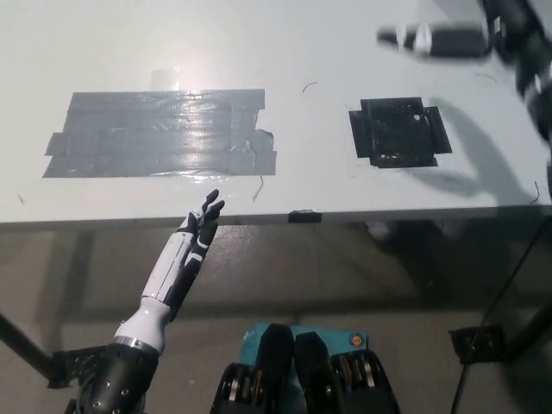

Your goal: A toilet paper roll is kept on the black spot on the desk infront of the robot and the robot inserts its right thumb into the hole in the centre to grab the roll. Then it passes the roll to a person.

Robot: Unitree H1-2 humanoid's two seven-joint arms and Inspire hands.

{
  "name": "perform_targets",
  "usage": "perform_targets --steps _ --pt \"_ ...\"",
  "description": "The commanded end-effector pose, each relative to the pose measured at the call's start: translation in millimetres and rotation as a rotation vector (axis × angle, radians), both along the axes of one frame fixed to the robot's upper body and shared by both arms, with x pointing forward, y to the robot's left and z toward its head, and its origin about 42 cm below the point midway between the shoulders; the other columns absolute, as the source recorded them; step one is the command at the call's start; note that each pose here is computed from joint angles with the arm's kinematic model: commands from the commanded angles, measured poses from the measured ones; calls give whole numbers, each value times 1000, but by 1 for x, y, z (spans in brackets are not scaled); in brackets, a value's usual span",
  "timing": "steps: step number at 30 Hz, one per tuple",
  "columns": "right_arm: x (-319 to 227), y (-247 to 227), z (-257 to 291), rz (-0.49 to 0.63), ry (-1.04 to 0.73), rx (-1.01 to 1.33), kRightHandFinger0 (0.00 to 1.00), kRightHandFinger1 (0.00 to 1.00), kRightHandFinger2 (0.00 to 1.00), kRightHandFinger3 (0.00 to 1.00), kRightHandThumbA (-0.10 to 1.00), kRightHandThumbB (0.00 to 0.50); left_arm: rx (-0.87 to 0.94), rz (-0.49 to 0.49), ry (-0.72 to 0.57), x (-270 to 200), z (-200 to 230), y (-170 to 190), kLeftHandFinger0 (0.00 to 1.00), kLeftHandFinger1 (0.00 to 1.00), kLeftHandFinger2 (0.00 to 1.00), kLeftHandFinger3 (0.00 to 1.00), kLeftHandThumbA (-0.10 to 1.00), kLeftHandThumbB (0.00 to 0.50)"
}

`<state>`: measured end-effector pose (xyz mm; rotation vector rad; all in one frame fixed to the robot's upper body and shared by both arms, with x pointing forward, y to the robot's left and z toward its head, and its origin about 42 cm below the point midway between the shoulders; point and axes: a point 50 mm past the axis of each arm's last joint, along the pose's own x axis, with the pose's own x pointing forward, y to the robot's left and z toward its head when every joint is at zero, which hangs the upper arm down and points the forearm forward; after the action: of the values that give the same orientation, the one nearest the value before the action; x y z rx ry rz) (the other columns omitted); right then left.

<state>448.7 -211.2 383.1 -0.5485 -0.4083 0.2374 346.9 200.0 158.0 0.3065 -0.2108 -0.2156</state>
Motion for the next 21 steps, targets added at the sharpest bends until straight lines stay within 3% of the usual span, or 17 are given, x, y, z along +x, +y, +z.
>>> perform_targets --steps 1,3,4,7,10,21 --pt "-104 -13 -18 71 -177 126 1000 1000 1000 1000 1000 411 -4 -23 -43 -3 9 2 1000 1000 1000 1000 1000 29" --pt "-110 -12 -39 74 -155 141 1000 1000 1000 1000 1000 384 -5 -17 -34 -5 7 2 1000 1000 1000 1000 1000 26" --pt "-112 -12 -59 70 -125 162 1000 1000 1000 1000 1000 330 -8 -15 -28 -9 4 4 1000 1000 1000 1000 1000 36" --pt "-114 -11 -98 53 -42 218 1000 1000 1000 1000 1000 343 -13 -9 -19 -14 -1 5 1000 1000 1000 1000 1000 42" --pt "-113 -12 -129 45 1 220 1000 1000 1000 1000 972 289 -4 0 -6 -22 -7 5 1000 1000 1000 1000 1000 45" --pt "-100 -11 -218 -21 216 161 1000 1000 1000 1000 894 257 -23 19 13 -33 -14 7 1000 1000 1000 1000 1000 34"
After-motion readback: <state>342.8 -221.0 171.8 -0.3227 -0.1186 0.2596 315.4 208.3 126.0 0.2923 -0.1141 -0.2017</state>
